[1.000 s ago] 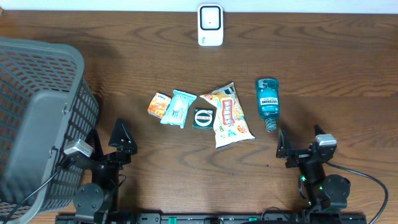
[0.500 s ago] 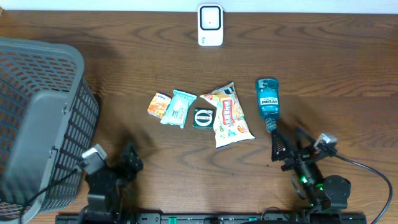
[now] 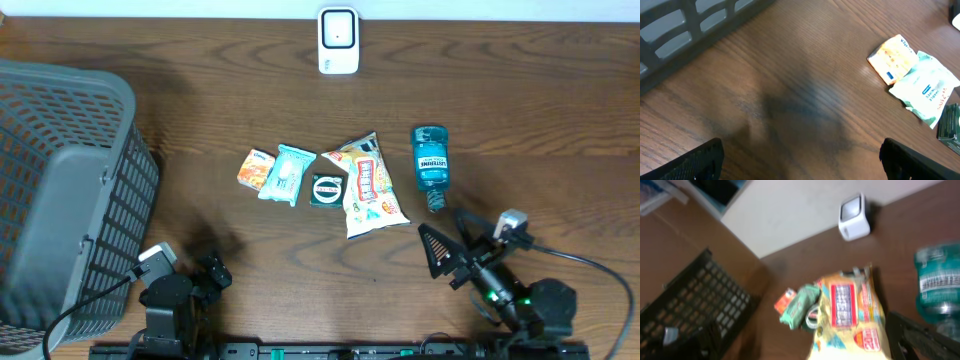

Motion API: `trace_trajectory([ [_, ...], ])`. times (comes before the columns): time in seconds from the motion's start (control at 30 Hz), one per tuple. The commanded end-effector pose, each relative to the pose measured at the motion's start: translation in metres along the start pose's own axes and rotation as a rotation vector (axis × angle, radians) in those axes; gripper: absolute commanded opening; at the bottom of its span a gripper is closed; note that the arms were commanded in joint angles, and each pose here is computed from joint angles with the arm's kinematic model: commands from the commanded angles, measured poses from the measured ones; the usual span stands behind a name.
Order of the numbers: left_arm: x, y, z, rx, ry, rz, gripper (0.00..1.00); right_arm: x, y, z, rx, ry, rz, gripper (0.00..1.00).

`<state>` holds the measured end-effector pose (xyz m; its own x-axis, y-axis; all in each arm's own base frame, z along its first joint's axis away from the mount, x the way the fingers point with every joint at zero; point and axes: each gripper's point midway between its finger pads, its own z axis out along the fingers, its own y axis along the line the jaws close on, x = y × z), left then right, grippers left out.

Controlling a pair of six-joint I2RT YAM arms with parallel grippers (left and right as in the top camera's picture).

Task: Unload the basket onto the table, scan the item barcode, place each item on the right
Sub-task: 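Move the right gripper left and grasp the snack bag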

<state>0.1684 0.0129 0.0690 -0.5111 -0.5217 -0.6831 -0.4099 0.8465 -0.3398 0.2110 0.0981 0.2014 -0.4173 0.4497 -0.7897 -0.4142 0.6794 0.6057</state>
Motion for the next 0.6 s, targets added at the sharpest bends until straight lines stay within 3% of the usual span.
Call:
trace_trajectory([
  [0.0, 0.011, 0.014, -0.001, -0.060, 0.040, 0.015, 0.98, -0.038, 0.017, -0.002, 0.060, 0.009, -0.124, 0.99],
  [0.17, 0.011, 0.013, -0.001, -0.059, 0.040, 0.015, 0.98, -0.059, 0.023, 0.024, 0.160, 0.200, -0.138, 0.99],
  [0.3, 0.011, 0.014, -0.001, -0.060, 0.040, 0.015, 0.98, -0.052, 0.013, 0.056, 0.367, 0.395, -0.154, 0.99],
  [0.4, 0.011, 0.014, -0.001, -0.060, 0.040, 0.015, 0.98, -0.030, 0.005, 0.079, 0.561, 0.555, -0.221, 0.99],
  [0.57, 0.011, 0.014, -0.001, -0.060, 0.040, 0.015, 0.98, 0.039, 0.009, 0.140, 0.558, 0.742, -0.345, 0.99],
])
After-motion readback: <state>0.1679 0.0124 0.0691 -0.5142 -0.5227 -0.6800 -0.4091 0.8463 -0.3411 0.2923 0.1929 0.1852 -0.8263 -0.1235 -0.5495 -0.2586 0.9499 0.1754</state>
